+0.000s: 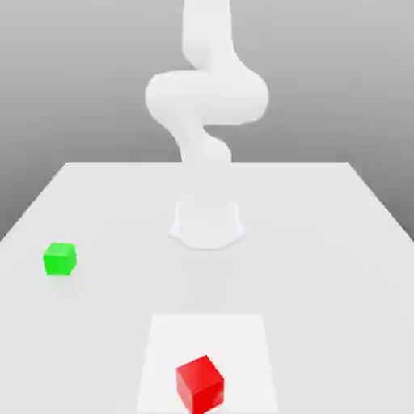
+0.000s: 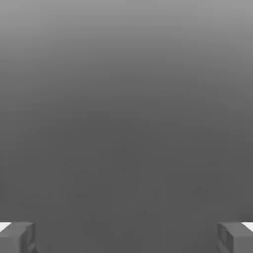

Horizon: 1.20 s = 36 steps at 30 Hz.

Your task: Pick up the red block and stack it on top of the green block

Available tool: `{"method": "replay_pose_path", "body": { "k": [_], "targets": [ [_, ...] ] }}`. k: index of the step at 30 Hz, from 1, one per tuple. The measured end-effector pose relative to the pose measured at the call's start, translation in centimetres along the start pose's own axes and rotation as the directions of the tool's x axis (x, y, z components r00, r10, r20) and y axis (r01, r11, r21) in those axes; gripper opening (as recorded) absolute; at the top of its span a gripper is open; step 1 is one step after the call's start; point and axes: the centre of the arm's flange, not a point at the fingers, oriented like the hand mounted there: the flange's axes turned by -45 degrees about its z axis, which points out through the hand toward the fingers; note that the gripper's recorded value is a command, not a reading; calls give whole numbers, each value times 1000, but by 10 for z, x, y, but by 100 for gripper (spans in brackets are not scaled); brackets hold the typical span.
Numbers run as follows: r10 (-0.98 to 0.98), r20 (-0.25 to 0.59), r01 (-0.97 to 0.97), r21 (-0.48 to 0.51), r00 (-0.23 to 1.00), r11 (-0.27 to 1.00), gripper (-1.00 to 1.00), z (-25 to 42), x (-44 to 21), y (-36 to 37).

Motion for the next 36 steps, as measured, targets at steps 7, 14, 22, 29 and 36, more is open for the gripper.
{"method": "replay_pose_path", "body": {
  "k": [7,14,22,29,36],
  "targets": [
    [-128,197,114,81,972,990,0,141,-24,5],
    [-259,368,211,164,893,963,0,265,-84,4],
    [-405,532,310,263,743,914,0,375,-186,6],
    [-463,588,347,307,663,886,0,446,-266,11],
    [-463,590,346,308,661,886,-100,458,-279,11]
  ]
}}
